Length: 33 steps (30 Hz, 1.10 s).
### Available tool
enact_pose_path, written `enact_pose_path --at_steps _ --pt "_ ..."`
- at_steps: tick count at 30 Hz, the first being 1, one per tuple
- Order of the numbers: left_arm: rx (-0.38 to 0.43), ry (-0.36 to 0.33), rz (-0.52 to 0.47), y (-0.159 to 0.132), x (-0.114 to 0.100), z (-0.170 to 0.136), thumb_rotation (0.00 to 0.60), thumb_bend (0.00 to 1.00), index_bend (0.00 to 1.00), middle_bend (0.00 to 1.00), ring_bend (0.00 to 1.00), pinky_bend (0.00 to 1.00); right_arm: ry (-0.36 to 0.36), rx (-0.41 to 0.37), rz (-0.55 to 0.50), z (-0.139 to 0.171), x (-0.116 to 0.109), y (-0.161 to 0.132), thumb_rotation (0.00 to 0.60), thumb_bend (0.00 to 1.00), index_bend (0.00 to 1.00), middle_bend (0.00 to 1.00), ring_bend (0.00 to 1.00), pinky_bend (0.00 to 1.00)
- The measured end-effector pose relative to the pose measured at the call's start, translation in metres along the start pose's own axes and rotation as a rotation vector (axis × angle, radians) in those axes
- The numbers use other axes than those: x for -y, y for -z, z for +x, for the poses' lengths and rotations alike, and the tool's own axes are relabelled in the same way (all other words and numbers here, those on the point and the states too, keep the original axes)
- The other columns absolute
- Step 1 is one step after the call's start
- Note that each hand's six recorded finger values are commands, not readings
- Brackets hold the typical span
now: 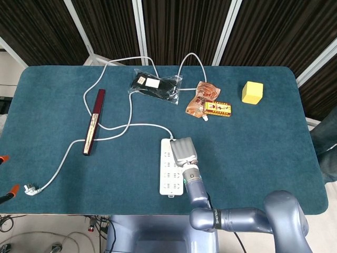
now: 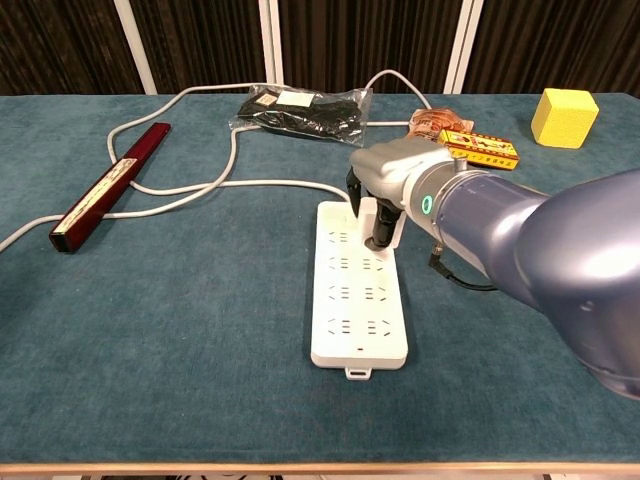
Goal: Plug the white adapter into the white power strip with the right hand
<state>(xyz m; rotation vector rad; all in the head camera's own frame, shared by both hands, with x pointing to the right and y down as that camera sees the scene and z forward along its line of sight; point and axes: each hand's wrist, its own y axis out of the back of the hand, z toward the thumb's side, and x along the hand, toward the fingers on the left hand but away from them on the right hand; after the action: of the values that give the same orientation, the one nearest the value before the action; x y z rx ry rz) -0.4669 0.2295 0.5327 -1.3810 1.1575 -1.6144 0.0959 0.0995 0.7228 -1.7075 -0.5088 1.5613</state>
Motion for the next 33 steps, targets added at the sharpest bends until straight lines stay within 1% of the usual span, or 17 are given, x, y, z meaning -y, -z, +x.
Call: enact_pose_path --at_steps 10,18,24,28,33 --pt "-0.001 -0.002 -0.001 0.000 0.000 -0.001 0.600 0.19 0.23 0.00 0.00 0.12 -0.013 0.016 0.005 0.003 -0.004 0.002 0.600 0.40 0.34 0.48 0.91 1.00" --pt "0.002 0.001 0.002 -0.001 0.000 0.000 0.600 0.19 0.23 0.00 0.00 0.12 -0.012 0.012 0.005 0.005 -0.008 0.003 0.600 0.32 0.30 0.40 0.91 1.00" --pt "-0.001 0.000 0.002 0.000 0.000 0.000 0.600 0.19 0.23 0.00 0.00 0.12 -0.017 0.012 0.015 0.007 -0.011 0.005 0.600 0.32 0.29 0.38 0.91 1.00" --pt "0.000 0.001 0.005 0.000 0.001 0.000 0.600 0.19 0.23 0.00 0.00 0.12 -0.014 0.008 0.012 0.010 -0.016 0.006 0.600 0.32 0.29 0.38 0.91 1.00" --pt "0.001 0.001 0.006 -0.001 0.001 0.000 0.600 0.19 0.23 0.00 0.00 0.12 0.004 -0.001 -0.015 0.016 -0.032 0.009 0.600 0.32 0.29 0.38 0.91 1.00"
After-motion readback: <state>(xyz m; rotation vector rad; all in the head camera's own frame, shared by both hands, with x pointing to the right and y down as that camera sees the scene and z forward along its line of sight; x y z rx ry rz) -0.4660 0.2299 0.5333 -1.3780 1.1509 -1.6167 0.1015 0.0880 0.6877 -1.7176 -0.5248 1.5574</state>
